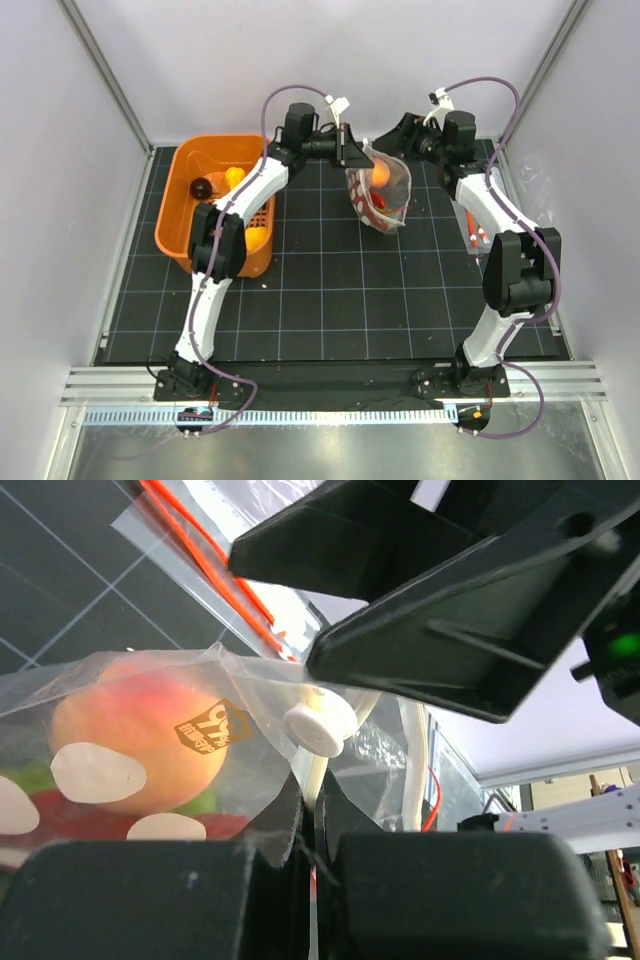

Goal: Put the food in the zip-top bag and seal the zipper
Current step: Adjust the zipper food storage bag at the center of the board.

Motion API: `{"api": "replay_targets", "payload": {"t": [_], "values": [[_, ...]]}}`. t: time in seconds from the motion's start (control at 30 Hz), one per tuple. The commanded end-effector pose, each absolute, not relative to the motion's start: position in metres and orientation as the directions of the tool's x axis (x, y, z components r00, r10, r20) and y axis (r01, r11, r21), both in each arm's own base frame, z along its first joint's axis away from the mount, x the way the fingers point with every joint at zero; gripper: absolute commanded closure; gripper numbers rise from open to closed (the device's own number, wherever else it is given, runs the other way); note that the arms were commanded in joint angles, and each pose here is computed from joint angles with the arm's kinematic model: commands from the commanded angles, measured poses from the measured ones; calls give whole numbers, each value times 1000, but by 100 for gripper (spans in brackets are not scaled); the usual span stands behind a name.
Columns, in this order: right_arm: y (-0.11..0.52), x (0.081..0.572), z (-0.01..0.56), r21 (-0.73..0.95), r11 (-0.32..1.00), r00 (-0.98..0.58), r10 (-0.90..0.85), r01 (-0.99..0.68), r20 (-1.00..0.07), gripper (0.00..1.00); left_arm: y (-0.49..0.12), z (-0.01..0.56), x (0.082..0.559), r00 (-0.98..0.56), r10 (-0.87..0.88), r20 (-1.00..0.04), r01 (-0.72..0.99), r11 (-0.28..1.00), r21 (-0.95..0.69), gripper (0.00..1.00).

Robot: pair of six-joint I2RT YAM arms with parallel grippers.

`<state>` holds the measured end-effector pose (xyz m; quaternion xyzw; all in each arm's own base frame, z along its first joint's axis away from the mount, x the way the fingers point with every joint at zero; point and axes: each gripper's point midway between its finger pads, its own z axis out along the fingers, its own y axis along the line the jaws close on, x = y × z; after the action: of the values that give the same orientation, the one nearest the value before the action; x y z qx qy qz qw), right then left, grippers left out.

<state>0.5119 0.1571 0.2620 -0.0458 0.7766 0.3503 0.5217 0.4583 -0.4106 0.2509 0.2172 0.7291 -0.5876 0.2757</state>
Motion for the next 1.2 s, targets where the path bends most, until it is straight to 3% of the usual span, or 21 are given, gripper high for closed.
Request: {"api": "replay_targets", "payload": {"t": [0.0,0.1,0.2,0.33,0.43,0.63,0.93,1.17], "values": [[145,521,316,509,765,-264,436,-395,-860,25,-417,240,464,-748,-19,-663,652,163,-740,100],[135,522,324,601,731,-229,555,-323,-799,25,-414,215,475,-752,-44,-657,628,255,-735,100],[141,508,336,543,783,-214,500,-303,-839,22,-410,213,483,-714,-71,-697,633,361,-685,100],[127,481,332,539,830,-250,496,-145,-831,22,-397,223,457,-788,-47,-614,544,416,-729,100],[132,455,331,553,812,-273,498,-186,-823,22,-383,212,453,-799,-83,-595,482,502,-718,100],[120,409,320,483,855,-285,422,-190,-860,22,-380,164,419,-882,-3,-471,406,500,-764,100],[149,371,268,369,900,-354,275,-233,-894,22,-381,141,371,-855,48,-516,440,595,-673,100],[189,346,233,208,952,-425,96,-226,-900,22,-356,147,347,-793,-65,-606,457,595,-661,100]]}}
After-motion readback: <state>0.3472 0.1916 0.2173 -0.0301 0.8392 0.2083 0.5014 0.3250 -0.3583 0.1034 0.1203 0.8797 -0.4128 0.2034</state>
